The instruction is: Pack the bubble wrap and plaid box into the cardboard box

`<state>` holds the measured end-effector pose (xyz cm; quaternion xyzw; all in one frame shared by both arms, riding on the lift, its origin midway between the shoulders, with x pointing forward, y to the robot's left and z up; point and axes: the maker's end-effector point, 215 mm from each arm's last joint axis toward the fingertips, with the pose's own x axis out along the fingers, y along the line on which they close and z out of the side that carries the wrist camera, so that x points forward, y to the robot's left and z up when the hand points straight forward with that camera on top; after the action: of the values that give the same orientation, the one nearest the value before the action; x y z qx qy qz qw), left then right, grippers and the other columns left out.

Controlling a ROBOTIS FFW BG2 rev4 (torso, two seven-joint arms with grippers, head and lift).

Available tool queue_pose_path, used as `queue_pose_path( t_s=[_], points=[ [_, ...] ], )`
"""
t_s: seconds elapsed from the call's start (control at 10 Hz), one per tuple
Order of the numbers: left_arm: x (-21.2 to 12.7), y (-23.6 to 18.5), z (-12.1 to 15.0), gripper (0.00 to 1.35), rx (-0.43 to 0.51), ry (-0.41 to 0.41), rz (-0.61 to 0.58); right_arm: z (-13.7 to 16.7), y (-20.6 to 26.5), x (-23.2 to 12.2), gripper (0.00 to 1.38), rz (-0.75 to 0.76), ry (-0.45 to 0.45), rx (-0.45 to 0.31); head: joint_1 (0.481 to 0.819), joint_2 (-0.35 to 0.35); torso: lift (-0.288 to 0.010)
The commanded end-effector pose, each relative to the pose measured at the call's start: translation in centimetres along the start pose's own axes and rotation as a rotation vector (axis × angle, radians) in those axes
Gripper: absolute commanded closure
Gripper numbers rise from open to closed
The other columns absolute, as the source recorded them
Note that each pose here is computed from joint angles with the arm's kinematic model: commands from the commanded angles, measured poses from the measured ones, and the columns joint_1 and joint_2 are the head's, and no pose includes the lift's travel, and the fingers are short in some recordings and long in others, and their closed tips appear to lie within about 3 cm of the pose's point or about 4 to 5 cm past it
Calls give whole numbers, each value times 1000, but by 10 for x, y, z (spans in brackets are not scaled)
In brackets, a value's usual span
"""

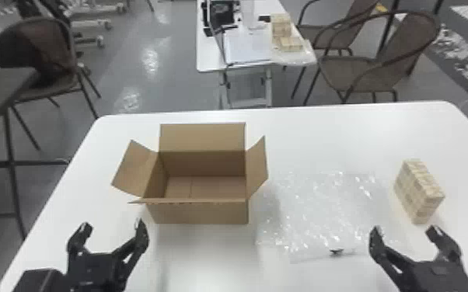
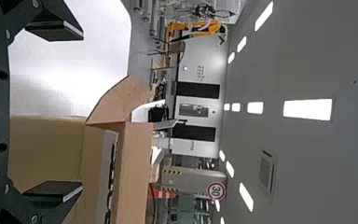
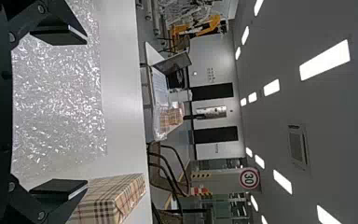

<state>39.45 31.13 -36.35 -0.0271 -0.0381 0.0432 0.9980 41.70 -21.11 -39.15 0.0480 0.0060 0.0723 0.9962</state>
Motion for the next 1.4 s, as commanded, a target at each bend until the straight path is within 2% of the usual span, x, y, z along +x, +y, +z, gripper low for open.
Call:
queue_pose_path(
  t_s=[0.0,0.2,0.5,0.7,0.9,1.3],
  points=[
    [8,27,20,165,15,-16,38,-1,0,0,202,-1,2,1,695,135,-122],
    [35,46,44,167,7,-44,-8,-1,0,0,202,0,2,4,695,170,-122],
    [76,53,57,167,-41,1,-136,-2,0,2,202,1,1,7,695,194,-122],
    [87,52,45,167,-148,49,-159,0,1,5,202,6,-4,8,695,199,-122],
    [103,43,35,177,-216,104,-240,0,3,7,202,10,-6,13,695,199,-122],
    [116,26,4,191,-335,198,-297,0,5,11,202,17,-11,19,695,177,-122]
  ],
)
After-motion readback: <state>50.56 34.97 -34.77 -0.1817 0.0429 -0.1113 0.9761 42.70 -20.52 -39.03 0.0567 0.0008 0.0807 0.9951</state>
